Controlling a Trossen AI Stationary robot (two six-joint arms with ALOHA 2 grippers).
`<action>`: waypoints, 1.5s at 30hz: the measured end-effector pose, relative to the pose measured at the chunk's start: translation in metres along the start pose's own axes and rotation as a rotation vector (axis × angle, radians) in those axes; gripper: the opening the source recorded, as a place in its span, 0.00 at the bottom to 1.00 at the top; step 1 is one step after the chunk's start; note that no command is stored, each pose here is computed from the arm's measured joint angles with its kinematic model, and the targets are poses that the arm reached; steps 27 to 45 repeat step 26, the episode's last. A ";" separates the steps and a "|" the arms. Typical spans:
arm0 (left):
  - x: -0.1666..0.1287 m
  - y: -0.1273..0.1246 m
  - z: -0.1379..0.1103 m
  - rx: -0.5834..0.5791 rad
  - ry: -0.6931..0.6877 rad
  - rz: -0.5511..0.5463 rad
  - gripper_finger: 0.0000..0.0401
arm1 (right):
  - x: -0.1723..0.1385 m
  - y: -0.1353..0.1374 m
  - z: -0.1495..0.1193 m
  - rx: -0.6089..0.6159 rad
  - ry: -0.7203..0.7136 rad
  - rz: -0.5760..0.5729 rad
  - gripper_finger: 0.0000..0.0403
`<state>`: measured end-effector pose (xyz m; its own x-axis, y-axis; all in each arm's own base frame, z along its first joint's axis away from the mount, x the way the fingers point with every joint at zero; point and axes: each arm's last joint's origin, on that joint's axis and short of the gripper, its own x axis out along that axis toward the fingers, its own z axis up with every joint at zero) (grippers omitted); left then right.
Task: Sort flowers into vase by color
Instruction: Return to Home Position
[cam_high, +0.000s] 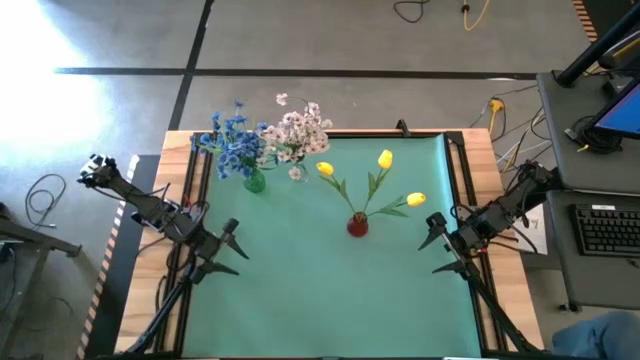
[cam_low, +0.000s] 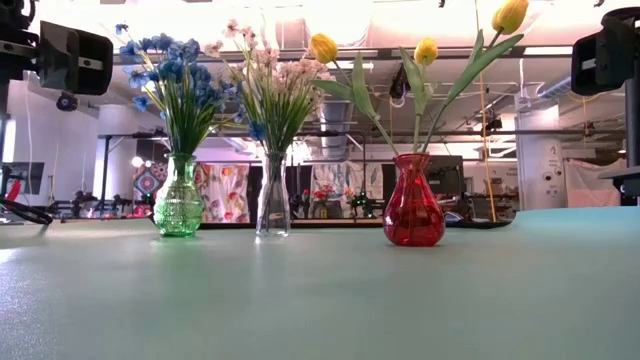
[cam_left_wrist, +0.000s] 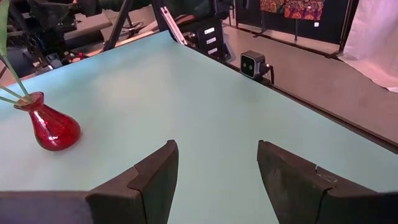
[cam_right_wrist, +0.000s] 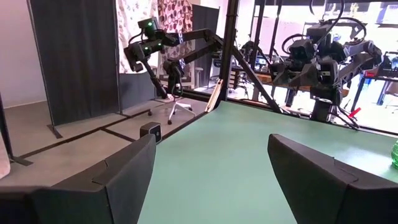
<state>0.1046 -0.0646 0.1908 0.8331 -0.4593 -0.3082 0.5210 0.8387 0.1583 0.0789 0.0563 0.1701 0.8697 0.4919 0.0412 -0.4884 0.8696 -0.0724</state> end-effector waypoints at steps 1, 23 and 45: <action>0.000 0.000 0.000 0.000 0.002 0.000 0.51 | 0.000 0.000 0.000 0.000 0.000 0.000 0.75; 0.006 -0.001 -0.004 0.003 0.051 -0.007 0.51 | 0.000 0.000 0.000 0.000 0.000 0.000 0.75; 0.007 -0.001 -0.004 0.003 0.058 -0.009 0.51 | 0.000 0.000 0.000 0.000 0.000 -0.001 0.76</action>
